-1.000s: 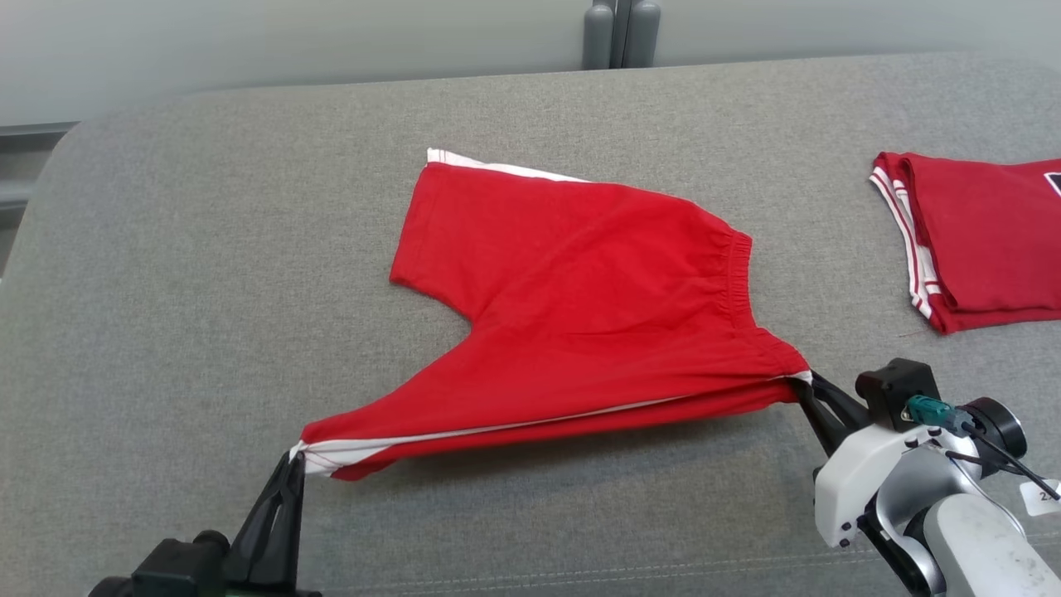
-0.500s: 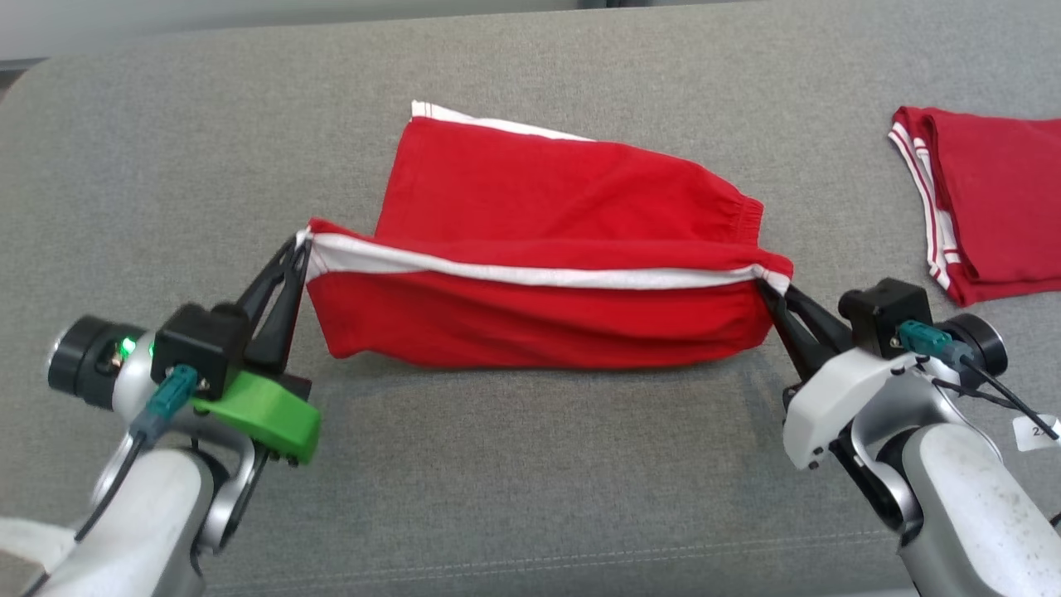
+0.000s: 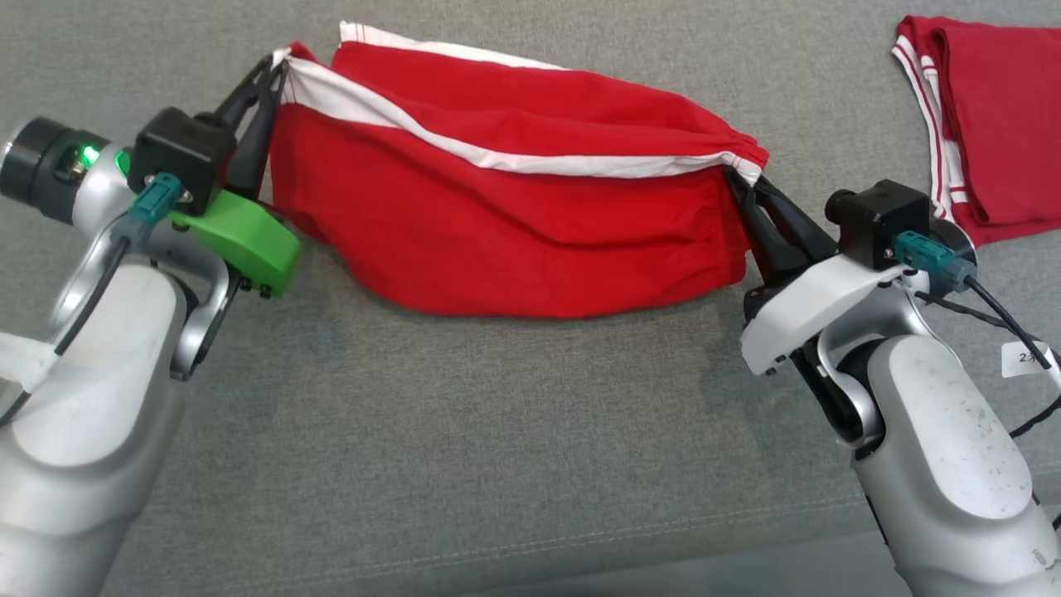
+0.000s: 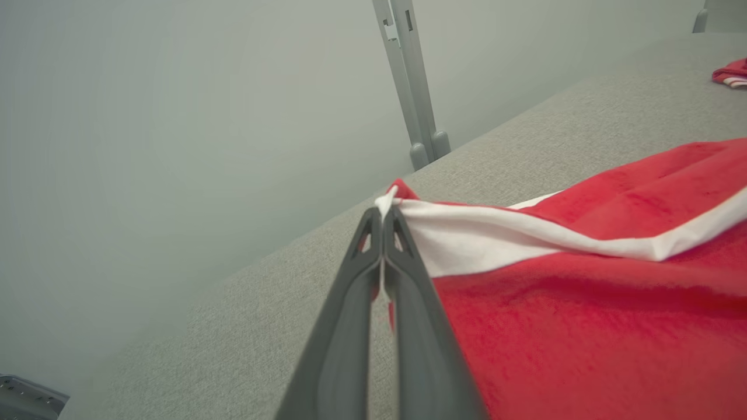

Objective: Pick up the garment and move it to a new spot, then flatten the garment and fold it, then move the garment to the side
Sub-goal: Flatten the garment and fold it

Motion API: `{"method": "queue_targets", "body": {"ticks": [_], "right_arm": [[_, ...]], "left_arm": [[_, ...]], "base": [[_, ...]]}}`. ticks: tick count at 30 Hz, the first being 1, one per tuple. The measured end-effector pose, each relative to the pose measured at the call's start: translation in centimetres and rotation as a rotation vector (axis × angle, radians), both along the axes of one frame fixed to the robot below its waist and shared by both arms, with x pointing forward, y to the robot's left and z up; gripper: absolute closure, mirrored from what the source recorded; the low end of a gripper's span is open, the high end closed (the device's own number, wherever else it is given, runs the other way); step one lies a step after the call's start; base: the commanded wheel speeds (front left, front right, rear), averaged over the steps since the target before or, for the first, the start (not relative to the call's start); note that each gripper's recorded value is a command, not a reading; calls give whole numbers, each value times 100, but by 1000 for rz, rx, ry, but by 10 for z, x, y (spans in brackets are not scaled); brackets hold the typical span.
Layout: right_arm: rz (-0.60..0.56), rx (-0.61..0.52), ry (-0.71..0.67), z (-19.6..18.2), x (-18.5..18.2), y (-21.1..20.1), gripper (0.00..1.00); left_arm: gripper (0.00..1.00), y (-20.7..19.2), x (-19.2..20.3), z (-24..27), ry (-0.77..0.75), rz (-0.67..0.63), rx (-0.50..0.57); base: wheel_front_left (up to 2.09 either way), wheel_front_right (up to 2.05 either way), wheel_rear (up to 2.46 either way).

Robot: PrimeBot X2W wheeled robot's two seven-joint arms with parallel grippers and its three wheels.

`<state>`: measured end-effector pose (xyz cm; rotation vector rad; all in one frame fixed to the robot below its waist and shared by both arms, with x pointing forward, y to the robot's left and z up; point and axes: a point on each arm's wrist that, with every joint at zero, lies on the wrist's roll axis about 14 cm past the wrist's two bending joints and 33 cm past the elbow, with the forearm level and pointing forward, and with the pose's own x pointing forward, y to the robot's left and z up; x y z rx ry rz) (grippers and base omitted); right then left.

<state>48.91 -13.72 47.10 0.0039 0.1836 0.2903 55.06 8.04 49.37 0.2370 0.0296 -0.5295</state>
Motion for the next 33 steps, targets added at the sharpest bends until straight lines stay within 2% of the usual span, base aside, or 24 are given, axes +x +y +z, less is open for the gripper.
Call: {"method": "queue_targets", "body": {"ticks": [11, 27, 28, 29, 33], "right_arm": [[-91, 39, -20, -12, 19, -18, 100], [-136, 35, 25, -46, 44, -31, 100], [-136, 34, 33, -49, 44, -31, 61], [-140, 39, 44, -52, 44, -31, 0], [-145, 47, 58, -57, 46, -31, 0]], "left_arm": [[100, -26, 45, -27, 37, -38, 30], [100, -47, 87, -73, 121, -63, 109], [54, -47, 88, -77, 129, -60, 111], [0, -47, 89, -79, 135, -55, 110], [0, -43, 90, -79, 125, -37, 99]], "base": [[0, 0, 0], [0, 0, 0], [0, 0, 0], [0, 0, 0], [0, 0, 0]]}}
